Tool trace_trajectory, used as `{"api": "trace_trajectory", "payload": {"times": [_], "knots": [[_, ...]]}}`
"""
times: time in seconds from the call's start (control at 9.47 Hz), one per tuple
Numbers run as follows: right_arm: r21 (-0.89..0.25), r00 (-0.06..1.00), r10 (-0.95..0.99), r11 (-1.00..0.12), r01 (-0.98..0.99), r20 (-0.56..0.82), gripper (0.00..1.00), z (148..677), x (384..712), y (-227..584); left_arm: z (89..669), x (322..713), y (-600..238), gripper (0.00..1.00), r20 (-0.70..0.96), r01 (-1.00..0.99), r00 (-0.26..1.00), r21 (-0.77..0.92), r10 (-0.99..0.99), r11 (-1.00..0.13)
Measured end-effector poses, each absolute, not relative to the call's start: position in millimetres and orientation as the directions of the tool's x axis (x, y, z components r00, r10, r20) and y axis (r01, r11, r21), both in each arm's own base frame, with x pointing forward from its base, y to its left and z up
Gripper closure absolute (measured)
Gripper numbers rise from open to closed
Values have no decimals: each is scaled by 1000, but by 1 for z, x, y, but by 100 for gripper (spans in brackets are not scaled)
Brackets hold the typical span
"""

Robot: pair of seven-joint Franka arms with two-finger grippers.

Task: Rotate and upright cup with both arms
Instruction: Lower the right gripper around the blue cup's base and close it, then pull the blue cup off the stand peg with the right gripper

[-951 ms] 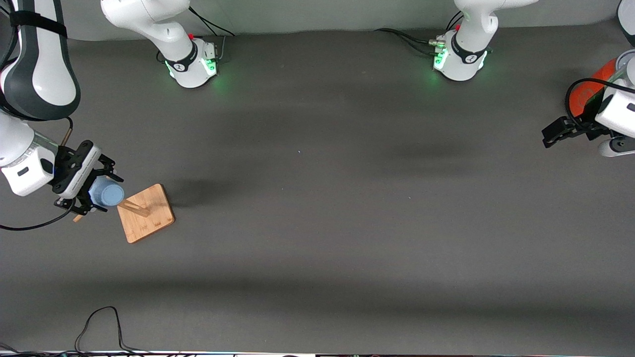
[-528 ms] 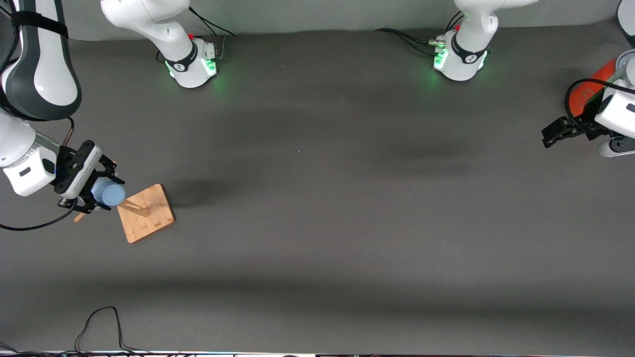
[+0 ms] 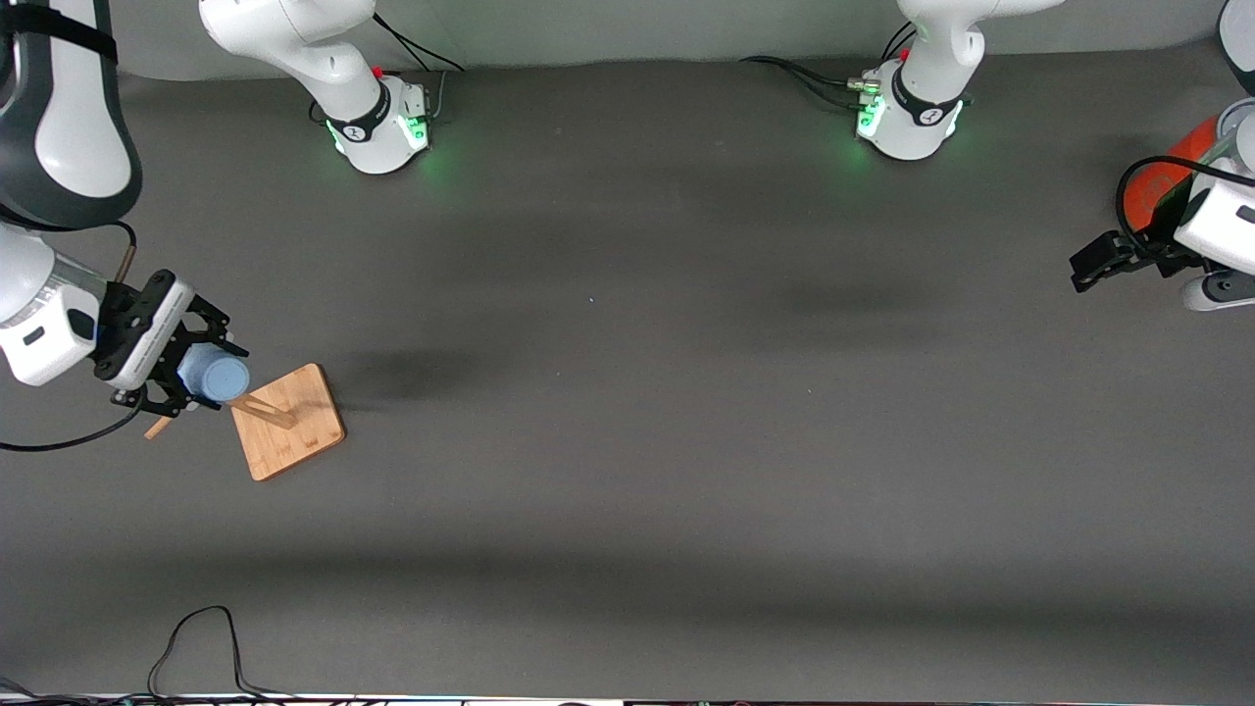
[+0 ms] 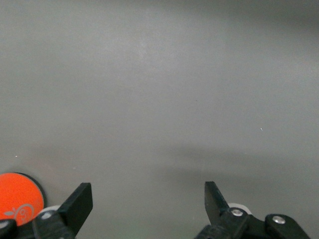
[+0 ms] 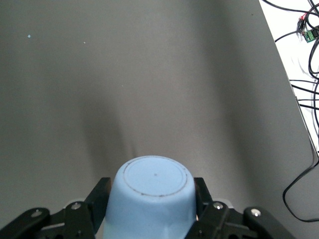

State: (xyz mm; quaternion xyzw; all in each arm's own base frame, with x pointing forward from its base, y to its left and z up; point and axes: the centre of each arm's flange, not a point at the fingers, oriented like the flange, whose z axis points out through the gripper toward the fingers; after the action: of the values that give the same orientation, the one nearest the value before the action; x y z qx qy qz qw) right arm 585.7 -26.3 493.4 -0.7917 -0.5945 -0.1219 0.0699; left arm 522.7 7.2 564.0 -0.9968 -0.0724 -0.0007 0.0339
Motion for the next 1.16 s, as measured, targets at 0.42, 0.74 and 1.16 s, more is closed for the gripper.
{"api": "trace_trajectory", "payload": {"times": [0.42,0.74,1.16], "knots": [[1,317,898,-333,943,306,28,534,588,-18,564,523,7,0,6,145,989,-68,144,-987],[-29,399,837,-420,907,373,28,565,593,24,564,523,7,0,5,145,989,-68,145,-987],[-106,542,754,-546,831,371,28,582,590,153,563,523,8,0,13,145,989,-66,145,-987]]}}
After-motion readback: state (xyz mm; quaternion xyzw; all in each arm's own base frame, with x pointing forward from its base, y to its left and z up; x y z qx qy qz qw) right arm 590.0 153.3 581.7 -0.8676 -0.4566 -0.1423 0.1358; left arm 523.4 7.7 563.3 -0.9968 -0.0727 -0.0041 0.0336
